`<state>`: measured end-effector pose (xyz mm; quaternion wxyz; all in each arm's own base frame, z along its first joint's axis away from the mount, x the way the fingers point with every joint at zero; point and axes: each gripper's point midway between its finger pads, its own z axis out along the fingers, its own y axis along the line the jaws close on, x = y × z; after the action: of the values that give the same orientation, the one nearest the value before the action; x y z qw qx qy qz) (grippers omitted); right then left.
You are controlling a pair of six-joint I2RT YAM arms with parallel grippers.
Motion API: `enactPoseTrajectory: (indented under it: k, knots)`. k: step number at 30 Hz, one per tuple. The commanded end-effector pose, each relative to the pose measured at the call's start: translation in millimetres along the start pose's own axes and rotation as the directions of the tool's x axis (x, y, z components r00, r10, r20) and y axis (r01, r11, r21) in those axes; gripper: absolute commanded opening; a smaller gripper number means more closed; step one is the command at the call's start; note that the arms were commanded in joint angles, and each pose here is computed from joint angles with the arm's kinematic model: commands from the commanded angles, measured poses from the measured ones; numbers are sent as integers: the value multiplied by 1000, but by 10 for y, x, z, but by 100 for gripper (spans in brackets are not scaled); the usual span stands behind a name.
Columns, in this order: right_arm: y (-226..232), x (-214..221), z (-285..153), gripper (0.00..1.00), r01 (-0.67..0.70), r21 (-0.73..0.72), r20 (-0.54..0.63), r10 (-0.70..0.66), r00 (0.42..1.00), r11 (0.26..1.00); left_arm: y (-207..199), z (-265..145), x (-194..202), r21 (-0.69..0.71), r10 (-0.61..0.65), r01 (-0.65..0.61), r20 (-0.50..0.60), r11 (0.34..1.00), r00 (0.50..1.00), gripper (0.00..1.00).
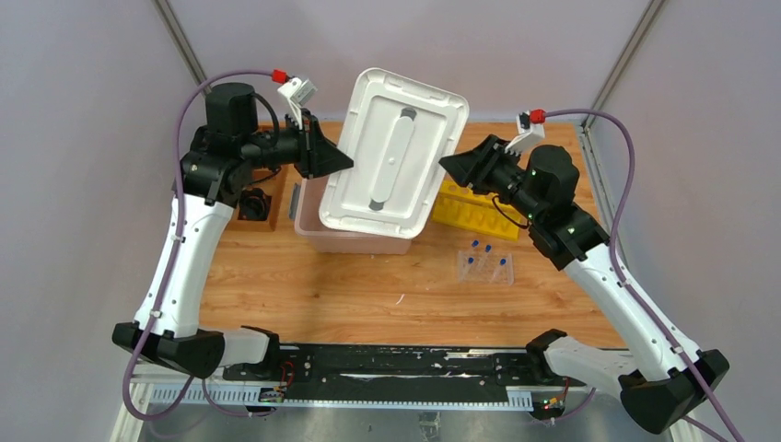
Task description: Organize the chemistry lab equipment
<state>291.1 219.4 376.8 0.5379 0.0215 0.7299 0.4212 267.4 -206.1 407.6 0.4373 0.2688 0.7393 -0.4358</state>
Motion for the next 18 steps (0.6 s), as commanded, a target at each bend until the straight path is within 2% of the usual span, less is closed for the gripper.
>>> enactPoseTrajectory:
  k: [1, 4, 7, 9, 13, 16, 18]
  knots:
    - [188, -137, -46, 58, 37, -37, 23, -37, 999, 999, 147, -143, -242, -146, 234, -228, 23, 963, 972, 0]
    - [94, -101, -62, 75, 35, 16, 2, -35, 999, 999, 209, -282, -470, -244, 396, -378, 30, 893, 918, 0]
    - [80, -97, -99, 81, 0, 33, 1, 0, 1000, 999, 287, -447, -647, -338, 569, -539, -15, 771, 822, 0]
    - [150, -129, -126, 82, -31, 13, 6, 31, 1000, 999, 370, -556, -685, -393, 693, -671, -110, 628, 713, 0]
    - [373, -278, -184, 83, -124, -45, 29, 125, 992, 991, 480, -759, -586, -377, 841, -882, -344, 285, 418, 0]
    - [544, -303, -155, 83, -243, -127, 19, 247, 969, 962, 494, -900, -542, -364, 869, -928, -432, 75, 240, 0]
    - [617, -233, -90, 83, -336, -166, -29, 336, 941, 927, 468, -986, -557, -368, 874, -928, -469, -60, 130, 0]
